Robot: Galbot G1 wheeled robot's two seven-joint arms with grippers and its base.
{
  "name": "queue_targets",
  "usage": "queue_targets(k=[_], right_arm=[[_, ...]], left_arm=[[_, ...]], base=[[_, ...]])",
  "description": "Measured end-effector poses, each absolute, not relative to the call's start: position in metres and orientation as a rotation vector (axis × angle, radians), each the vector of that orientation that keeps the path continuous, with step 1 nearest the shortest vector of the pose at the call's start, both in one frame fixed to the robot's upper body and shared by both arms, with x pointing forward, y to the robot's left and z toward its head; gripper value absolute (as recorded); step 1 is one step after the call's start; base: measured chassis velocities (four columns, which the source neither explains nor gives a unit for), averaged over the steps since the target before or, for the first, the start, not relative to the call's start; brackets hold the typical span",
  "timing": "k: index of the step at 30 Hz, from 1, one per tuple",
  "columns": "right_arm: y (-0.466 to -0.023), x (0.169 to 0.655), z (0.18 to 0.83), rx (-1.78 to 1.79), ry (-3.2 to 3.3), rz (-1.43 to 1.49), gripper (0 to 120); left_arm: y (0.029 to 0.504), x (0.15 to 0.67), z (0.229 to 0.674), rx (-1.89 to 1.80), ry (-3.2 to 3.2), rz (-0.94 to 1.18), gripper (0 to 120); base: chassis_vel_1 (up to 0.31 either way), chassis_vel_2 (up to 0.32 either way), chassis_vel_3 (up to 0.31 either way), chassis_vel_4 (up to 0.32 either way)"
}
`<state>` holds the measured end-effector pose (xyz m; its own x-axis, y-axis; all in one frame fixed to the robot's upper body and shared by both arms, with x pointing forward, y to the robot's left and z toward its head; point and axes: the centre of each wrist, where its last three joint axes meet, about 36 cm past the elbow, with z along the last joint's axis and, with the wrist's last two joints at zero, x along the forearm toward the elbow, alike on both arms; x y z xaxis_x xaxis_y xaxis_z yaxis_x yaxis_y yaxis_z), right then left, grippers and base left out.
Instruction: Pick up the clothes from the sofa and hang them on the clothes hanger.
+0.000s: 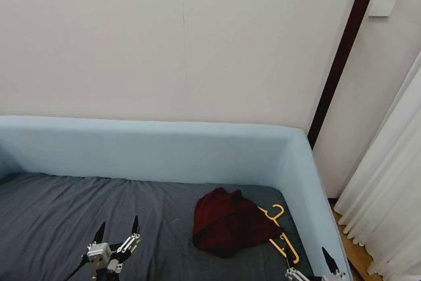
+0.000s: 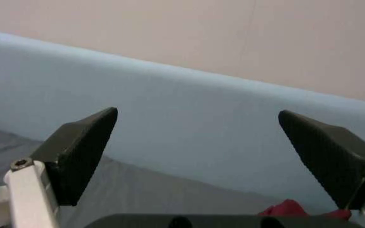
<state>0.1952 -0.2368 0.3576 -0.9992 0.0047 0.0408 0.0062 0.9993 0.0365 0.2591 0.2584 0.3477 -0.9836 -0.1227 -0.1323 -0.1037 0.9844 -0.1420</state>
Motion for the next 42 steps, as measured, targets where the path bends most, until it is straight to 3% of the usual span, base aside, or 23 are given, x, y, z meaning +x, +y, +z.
queue_targets(k=[18, 27, 38, 42], right_arm=[[-0.238, 0.198, 0.359, 0.000, -3.058, -0.101, 100], [-0.269, 0.219, 0.347, 0.104, -2.974, -0.073, 100], [-0.293, 0.288, 0.366, 0.258, -2.846, -0.024, 100], [-0.294, 0.334, 0.369, 0.410, -2.748, -0.016, 100]], left_arm=[[0.259, 0.244, 0.329, -0.107, 2.911, -0.122, 100], [0.257, 0.228, 0.302, -0.033, 2.955, -0.066, 100], [0.252, 0.209, 0.288, 0.020, 2.985, 0.012, 100], [0.251, 0.201, 0.289, -0.014, 2.986, 0.008, 100]], base=[[0.000, 0.000, 0.000, 0.000], [0.000, 0.000, 0.000, 0.000], [0.000, 0.000, 0.000, 0.000], [0.000, 0.000, 0.000, 0.000]])
